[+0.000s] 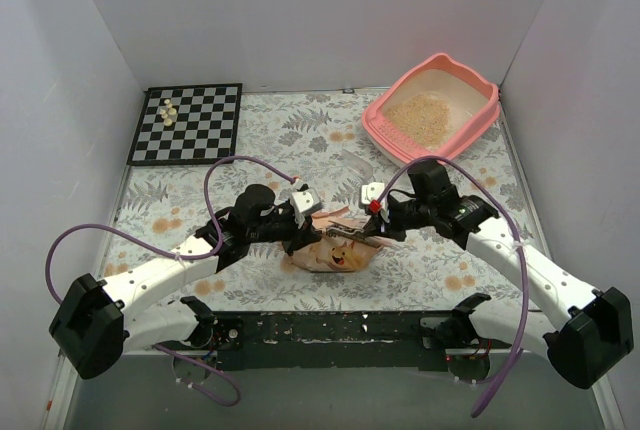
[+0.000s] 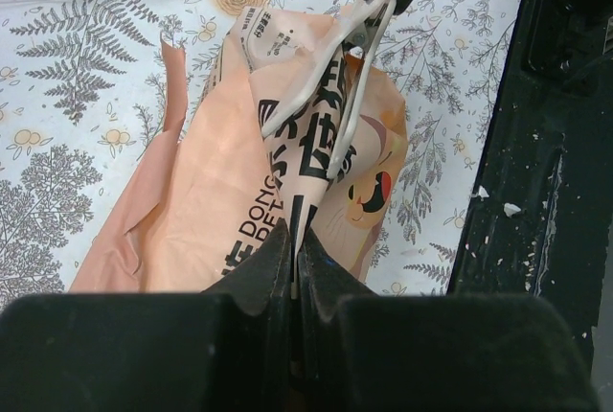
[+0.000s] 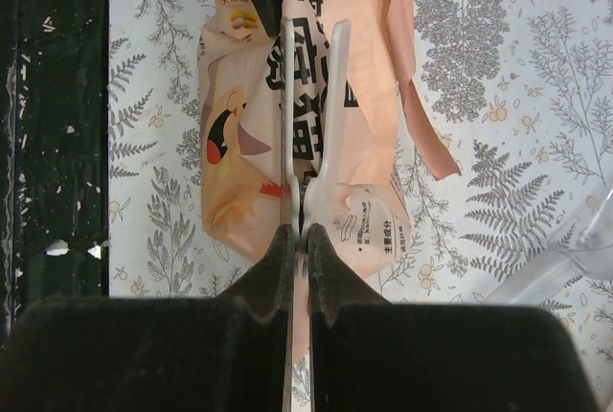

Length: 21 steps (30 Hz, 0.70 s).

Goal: Fill the litter box with clean litter

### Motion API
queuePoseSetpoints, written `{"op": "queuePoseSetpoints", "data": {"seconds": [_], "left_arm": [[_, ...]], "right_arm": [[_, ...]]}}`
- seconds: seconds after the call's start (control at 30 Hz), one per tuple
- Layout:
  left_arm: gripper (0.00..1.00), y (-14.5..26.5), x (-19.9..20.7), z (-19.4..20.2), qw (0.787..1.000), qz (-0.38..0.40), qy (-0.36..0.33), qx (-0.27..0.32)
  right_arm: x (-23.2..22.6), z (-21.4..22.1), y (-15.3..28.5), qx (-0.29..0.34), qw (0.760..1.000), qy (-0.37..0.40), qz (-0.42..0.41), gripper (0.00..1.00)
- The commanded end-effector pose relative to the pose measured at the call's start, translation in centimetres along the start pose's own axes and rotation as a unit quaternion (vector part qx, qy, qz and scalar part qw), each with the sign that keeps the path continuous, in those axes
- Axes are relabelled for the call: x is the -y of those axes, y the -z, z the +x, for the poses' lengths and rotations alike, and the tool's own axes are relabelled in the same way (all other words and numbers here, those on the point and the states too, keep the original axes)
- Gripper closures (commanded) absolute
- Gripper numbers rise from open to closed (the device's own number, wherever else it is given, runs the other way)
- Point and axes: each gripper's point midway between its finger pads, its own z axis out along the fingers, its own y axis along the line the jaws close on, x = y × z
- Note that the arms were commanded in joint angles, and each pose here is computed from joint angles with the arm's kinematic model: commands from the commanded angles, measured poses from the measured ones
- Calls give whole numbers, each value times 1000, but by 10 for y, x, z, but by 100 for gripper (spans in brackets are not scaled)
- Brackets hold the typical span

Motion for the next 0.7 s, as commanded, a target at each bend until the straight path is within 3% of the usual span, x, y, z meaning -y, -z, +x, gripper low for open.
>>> {"op": "queuePoseSetpoints", "data": {"seconds": [0.0, 0.1, 0.17, 0.33, 0.43, 0.47, 0.6, 0.67], "left_arm": [[98, 5, -4, -23, 999, -14, -21, 33], [94, 5, -5, -22, 999, -16, -21, 31], [91, 4, -5, -20, 999, -14, -20, 28], [84, 1, -7, -16, 1000, -16, -15, 19], [81, 0, -8, -15, 1000, -18, -15, 17], [80, 0, -10, -14, 1000, -21, -14, 16], [74, 1, -10, -15, 1000, -22, -16, 15], [60, 2, -7, -16, 1000, -17, -18, 17]], "right_arm": [[-18, 18, -8, -49, 998, -34, -36, 99], [-10, 15, -6, -53, 998, -39, -17, 99], [-4, 11, -4, -53, 998, -46, 4, 77], [9, -5, 10, -45, 997, -40, 50, 54], [12, -16, 20, -37, 996, -37, 68, 33], [13, -22, 24, -32, 996, -37, 76, 19], [23, -47, 44, -6, 991, -47, 125, 10], [38, -61, 58, 11, 981, -73, 181, 9]]}}
